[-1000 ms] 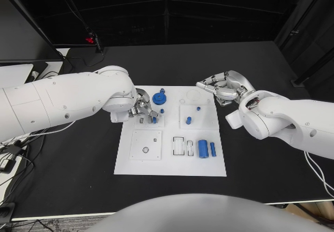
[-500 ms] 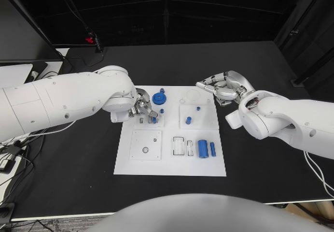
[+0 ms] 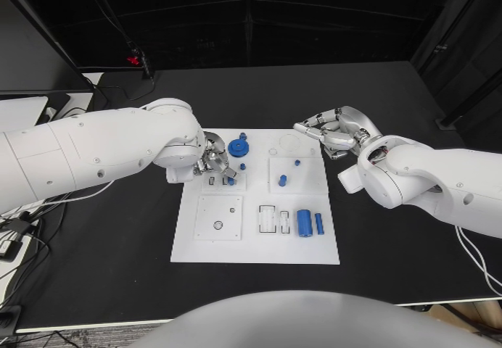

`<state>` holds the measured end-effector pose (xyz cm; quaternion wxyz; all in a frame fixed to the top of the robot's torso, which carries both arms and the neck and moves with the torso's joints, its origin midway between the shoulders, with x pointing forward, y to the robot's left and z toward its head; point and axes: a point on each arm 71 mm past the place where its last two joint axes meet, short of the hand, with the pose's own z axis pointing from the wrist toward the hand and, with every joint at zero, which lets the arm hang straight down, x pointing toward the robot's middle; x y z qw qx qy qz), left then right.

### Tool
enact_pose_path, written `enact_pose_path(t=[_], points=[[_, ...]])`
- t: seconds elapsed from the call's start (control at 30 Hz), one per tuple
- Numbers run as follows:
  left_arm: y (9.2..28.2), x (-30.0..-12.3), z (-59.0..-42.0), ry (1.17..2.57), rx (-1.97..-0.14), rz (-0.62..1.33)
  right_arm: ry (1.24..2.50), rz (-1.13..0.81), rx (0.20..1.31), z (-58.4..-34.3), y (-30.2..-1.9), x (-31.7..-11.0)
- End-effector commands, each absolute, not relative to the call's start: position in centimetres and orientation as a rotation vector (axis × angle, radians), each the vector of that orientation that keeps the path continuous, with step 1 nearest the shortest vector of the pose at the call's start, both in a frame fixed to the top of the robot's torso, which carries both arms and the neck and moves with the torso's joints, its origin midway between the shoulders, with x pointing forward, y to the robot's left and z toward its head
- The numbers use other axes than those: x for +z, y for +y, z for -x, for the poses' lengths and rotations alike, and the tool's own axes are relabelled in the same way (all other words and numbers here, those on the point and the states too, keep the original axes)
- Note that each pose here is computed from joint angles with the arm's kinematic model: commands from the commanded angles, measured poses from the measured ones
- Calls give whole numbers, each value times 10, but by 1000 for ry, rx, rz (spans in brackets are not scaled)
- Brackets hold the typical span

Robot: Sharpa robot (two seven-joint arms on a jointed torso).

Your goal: Assemble the parts on the task board

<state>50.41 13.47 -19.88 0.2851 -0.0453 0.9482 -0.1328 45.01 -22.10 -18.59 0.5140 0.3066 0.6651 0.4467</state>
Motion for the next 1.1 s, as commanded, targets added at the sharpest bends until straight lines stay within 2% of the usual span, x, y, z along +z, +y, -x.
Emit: enact_pose_path(t=[0.03,0.57,1.1], points=[[134,-198,-504,2538,-379,107,1593,-737,1069,-451,-222,-185],[139,-197,-504,2508,-403,139,1594,-744,1057,-452,-225,-187],[162,-183,-499,2455,-454,217,1598,-748,1052,-452,-225,-189]])
